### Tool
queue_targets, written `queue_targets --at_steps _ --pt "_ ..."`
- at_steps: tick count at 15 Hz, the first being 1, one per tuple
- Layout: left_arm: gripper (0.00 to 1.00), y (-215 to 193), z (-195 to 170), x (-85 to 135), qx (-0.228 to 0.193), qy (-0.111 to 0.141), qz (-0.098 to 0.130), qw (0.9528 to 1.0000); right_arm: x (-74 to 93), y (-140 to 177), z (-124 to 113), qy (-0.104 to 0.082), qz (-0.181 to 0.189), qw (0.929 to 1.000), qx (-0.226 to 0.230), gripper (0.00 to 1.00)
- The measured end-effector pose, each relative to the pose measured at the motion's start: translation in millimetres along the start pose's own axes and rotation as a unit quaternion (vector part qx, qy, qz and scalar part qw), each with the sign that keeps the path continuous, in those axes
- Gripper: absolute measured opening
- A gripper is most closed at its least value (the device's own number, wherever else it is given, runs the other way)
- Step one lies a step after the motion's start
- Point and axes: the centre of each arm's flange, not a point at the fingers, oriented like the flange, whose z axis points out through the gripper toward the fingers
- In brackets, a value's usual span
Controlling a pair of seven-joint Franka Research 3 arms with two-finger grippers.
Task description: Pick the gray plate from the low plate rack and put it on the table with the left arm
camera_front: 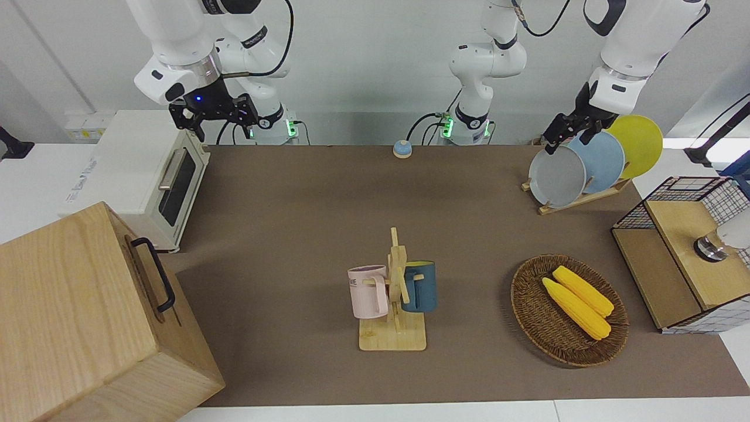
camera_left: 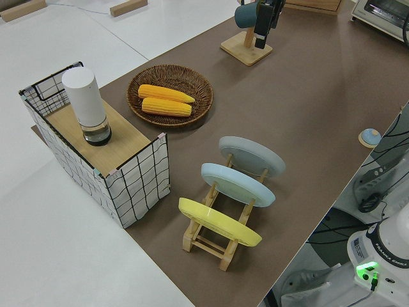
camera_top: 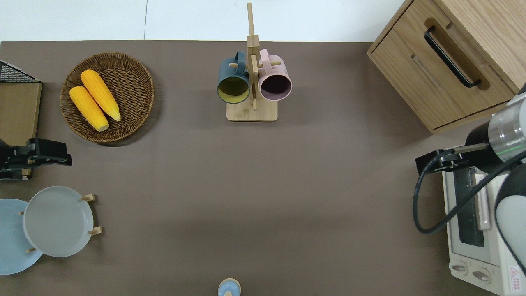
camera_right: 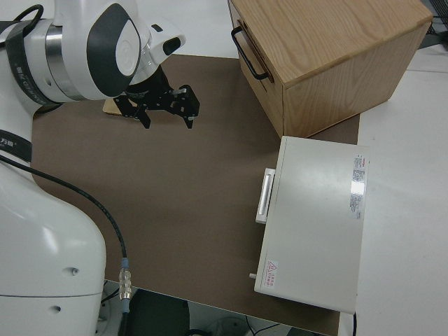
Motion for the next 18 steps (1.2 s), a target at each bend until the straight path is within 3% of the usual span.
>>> queue_targets --at_steps 18 --pt "1.00 -2.0 5.7 2.5 0.015 -0.004 -0.002 0.9999 0.0 0.0 0.0 0.000 0.000 1.0000 0.000 0.99"
